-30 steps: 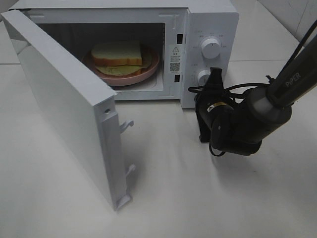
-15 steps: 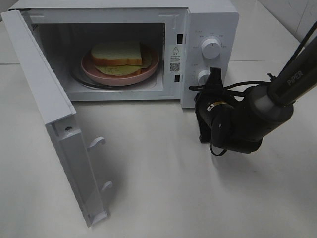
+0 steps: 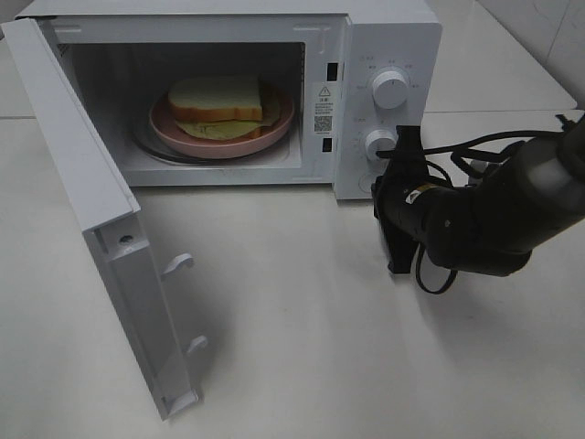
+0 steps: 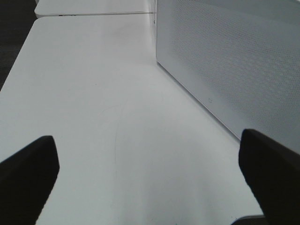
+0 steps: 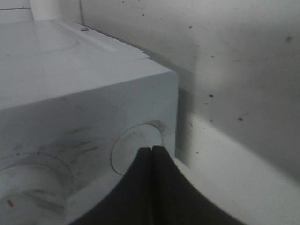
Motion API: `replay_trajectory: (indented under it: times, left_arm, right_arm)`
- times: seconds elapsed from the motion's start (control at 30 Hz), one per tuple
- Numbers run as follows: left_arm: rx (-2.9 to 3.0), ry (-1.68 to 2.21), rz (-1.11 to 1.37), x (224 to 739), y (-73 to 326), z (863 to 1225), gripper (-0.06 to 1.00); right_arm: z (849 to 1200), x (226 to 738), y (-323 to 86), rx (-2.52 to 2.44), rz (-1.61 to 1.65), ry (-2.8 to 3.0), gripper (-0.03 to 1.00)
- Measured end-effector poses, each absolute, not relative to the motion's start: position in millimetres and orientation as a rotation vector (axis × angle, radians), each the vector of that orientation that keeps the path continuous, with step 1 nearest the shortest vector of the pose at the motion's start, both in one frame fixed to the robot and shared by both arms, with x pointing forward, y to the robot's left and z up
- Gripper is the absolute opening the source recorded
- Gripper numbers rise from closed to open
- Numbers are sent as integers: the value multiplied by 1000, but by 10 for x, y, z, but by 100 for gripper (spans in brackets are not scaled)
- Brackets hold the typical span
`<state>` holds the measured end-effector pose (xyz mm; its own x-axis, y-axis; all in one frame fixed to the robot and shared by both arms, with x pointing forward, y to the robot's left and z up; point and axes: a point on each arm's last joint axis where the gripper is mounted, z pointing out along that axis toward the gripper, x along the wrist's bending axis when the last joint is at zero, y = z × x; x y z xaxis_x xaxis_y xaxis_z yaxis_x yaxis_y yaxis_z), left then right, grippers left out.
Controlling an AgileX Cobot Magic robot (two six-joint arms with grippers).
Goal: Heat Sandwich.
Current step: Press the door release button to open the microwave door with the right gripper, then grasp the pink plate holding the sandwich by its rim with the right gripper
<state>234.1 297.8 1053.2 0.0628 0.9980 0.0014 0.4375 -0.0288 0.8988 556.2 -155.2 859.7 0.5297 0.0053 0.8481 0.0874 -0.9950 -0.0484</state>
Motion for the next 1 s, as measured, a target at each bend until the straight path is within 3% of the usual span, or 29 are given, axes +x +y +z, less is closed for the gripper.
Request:
replay_trajectory:
  times: [0.53, 1.0]
  left_arm:
    - [1575, 1478, 925, 2341, 2978, 10532, 99]
    - [1575, 1478, 925, 2341, 2978, 10532, 99]
  right_arm:
    - [9078, 5157, -1595, -2748, -1221, -629, 2]
    - [9372, 5019, -1399, -2362, -830, -1808, 3]
